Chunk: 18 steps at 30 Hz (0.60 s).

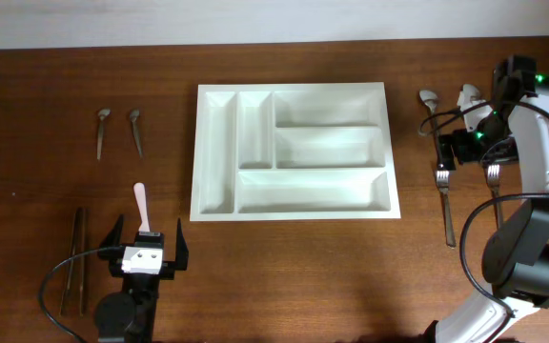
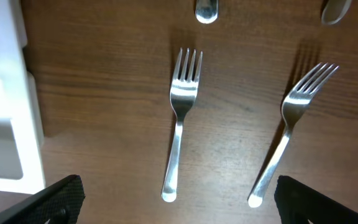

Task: Pack container
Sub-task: 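Move the right gripper over the left silver fork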

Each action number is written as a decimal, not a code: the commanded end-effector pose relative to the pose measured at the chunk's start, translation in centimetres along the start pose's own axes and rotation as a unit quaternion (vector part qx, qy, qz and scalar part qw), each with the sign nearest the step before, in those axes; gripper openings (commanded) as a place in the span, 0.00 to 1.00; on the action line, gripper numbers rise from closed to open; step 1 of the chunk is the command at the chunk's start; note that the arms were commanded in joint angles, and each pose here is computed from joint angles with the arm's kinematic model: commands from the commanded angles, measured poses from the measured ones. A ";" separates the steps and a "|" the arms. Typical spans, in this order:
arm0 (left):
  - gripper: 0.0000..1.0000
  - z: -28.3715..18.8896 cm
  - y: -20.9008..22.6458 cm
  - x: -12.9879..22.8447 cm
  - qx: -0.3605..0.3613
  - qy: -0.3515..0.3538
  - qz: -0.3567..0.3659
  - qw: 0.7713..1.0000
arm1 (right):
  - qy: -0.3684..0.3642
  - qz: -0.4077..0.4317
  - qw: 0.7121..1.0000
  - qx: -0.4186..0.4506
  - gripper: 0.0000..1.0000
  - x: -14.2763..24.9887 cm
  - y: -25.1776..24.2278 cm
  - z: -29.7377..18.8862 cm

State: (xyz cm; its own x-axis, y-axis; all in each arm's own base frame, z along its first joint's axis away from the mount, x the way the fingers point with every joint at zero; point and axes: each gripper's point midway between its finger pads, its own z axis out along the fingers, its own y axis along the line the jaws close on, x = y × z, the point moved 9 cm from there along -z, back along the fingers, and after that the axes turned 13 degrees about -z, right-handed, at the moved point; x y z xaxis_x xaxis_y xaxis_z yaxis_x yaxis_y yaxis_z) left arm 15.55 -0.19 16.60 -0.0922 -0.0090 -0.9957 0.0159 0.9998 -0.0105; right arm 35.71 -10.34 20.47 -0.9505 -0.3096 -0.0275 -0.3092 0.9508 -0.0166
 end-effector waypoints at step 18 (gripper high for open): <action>0.99 0.0 0.1 0.1 -0.006 -0.002 0.000 1.000 | 0.047 0.061 0.996 -0.039 0.99 3.1 -0.3 4.6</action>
State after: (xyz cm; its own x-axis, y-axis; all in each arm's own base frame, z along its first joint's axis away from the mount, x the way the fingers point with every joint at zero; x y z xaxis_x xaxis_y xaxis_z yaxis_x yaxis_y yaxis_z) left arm 15.55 -0.19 16.60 -0.0925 -0.0094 -0.9957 0.0158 0.9998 -0.0109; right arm 33.99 -11.95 17.34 -0.9798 -0.1989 0.0199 -0.1984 0.9798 0.0246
